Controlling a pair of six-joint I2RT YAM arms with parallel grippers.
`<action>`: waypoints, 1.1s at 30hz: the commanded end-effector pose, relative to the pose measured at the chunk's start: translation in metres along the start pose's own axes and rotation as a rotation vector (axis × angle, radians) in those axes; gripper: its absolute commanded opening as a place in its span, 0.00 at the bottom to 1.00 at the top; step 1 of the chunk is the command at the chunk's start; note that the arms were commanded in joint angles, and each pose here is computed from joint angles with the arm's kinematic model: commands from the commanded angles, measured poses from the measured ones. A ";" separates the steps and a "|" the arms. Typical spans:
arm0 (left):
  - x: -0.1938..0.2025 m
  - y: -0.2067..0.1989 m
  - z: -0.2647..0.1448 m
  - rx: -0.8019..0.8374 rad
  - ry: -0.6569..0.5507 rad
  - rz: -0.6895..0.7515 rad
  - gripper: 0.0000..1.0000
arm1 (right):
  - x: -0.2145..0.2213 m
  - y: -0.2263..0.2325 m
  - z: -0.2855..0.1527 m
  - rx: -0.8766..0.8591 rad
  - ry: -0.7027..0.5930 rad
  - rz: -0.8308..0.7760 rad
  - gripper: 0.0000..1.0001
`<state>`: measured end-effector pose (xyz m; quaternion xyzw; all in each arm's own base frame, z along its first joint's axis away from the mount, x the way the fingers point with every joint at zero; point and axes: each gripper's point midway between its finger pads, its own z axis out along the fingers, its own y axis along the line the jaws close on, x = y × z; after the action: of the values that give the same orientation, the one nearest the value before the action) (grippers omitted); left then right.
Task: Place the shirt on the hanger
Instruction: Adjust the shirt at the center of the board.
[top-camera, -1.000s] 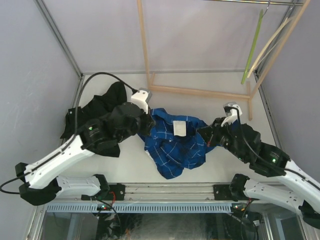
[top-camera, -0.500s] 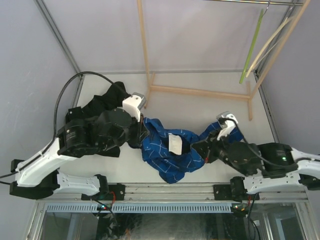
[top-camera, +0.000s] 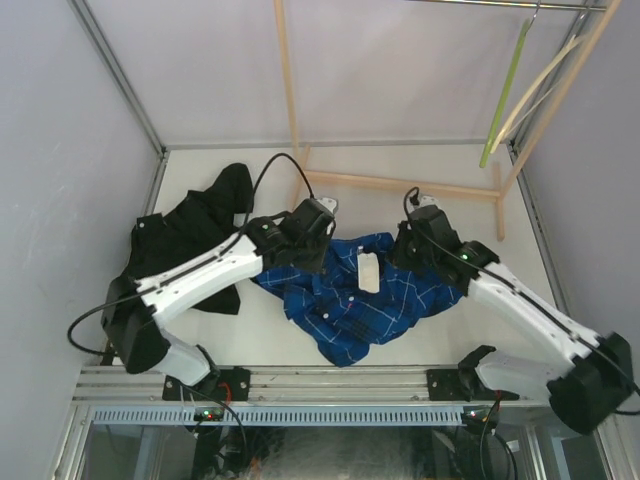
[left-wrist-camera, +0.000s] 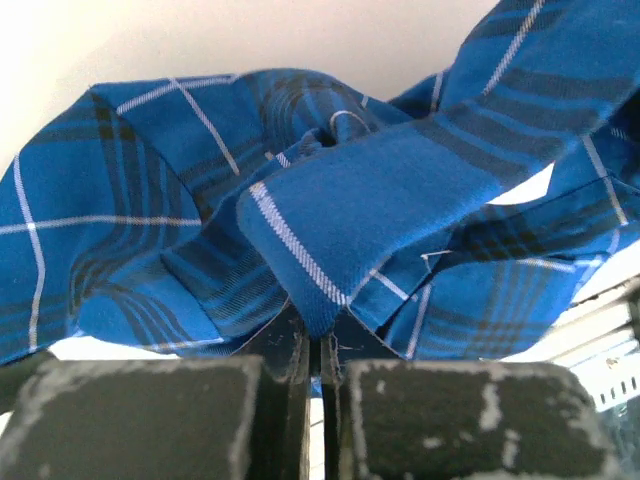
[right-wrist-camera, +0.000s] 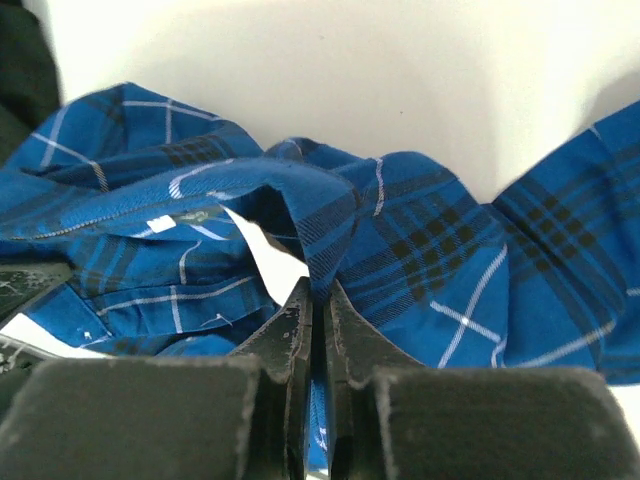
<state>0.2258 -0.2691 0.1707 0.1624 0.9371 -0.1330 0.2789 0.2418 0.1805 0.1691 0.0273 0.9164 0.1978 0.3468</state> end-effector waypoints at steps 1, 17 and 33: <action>-0.035 0.000 0.025 0.038 -0.057 0.014 0.00 | -0.019 0.021 0.032 -0.141 -0.007 -0.040 0.02; -0.041 0.045 0.057 -0.061 -0.017 -0.035 0.39 | -0.029 -0.032 0.053 0.076 -0.085 -0.062 0.48; -0.058 0.047 -0.012 0.021 -0.217 -0.072 0.73 | -0.015 -0.050 -0.033 -0.019 -0.311 0.033 0.88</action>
<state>0.2812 -0.2439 0.1747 0.1314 0.9270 -0.1466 0.3192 0.2409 0.1380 0.1894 0.0387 0.8499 0.2258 0.4745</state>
